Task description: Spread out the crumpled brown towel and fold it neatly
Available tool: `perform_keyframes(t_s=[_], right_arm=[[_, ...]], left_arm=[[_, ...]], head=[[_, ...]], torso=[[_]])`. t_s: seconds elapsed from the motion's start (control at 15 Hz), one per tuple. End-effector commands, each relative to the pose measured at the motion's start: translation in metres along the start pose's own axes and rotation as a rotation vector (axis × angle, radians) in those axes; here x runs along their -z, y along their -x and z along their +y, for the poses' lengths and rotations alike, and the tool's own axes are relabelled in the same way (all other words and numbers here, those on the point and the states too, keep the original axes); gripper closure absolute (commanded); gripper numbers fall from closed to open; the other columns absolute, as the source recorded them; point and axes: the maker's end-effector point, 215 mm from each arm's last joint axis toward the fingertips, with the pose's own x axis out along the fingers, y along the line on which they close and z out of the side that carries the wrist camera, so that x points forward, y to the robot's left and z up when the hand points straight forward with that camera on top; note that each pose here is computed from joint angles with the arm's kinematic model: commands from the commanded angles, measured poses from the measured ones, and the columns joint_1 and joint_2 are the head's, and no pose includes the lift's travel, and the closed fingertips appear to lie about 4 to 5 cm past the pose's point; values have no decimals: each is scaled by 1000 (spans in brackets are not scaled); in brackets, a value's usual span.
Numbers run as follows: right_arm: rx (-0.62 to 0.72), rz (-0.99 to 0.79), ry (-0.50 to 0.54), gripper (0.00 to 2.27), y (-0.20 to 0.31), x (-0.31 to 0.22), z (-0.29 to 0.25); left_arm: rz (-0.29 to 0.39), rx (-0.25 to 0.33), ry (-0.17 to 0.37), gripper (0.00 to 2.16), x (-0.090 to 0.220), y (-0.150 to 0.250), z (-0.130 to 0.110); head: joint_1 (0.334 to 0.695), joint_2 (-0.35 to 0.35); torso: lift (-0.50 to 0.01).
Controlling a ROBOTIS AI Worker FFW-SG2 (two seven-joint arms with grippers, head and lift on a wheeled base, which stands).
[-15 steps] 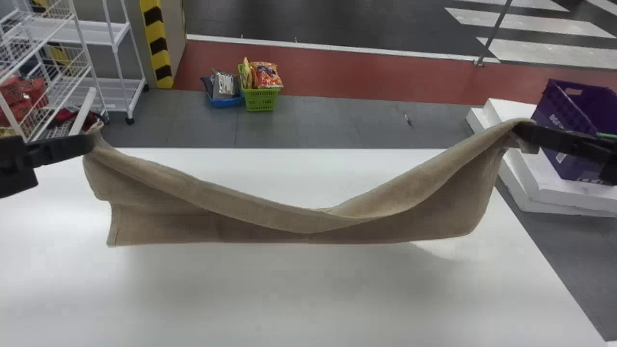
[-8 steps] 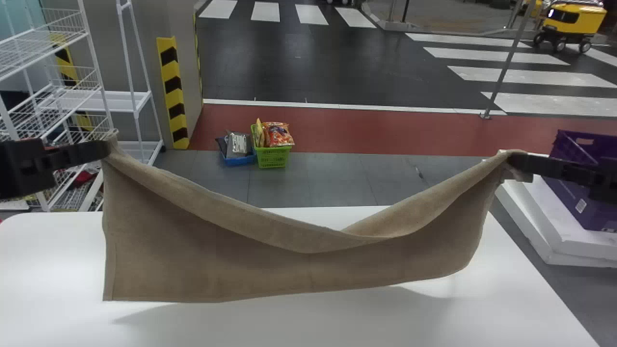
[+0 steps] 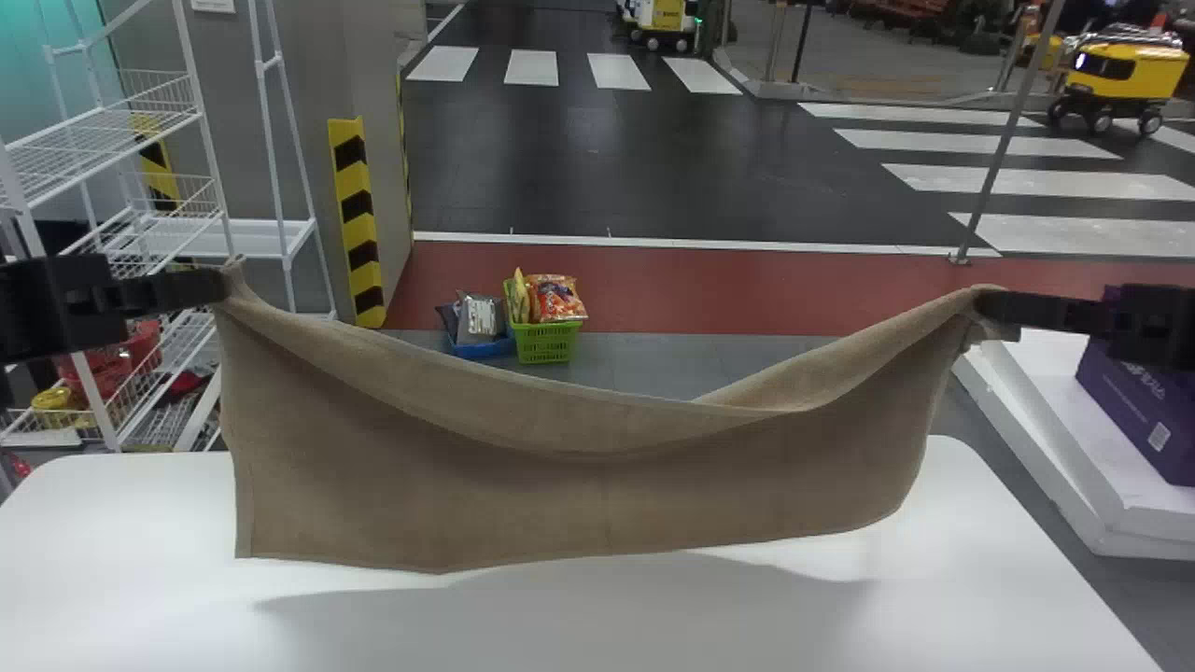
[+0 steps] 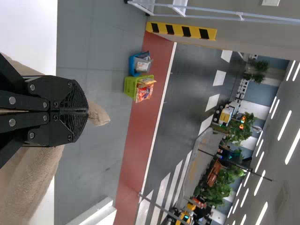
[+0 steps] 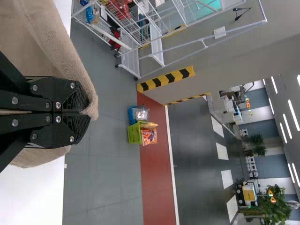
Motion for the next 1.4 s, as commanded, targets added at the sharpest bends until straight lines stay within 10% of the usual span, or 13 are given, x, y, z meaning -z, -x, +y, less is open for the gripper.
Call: perform_keyframes(t_s=[0.0, 0.2, 0.47, 0.6, 1.0, 1.33], right_arm=[[-6, -22, 9, 1416, 1, -10, -1], [-58, 13, 16, 1416, 8, 29, 2], [-81, 47, 65, 1416, 35, 103, -12], [-71, 42, 52, 1416, 49, 114, -23], [-83, 109, 84, 1416, 98, 179, -20], [-91, 225, 139, 1416, 124, 249, -21]], left_arm=[[-12, 8, -6, 1386, -10, 0, -5], [35, 39, 8, 1386, 25, -2, -8], [133, 41, 31, 1389, 118, 23, 1], [142, 38, 21, 1389, 133, 34, -3], [175, 0, 60, 1423, 185, 80, 14], [285, -49, 133, 1423, 254, 107, 36]], head=[[430, -98], [416, -101], [514, -119], [599, -140], [695, -175], [695, -173]], torso=[[-126], [-126], [-126], [-126], [-126], [-126]])
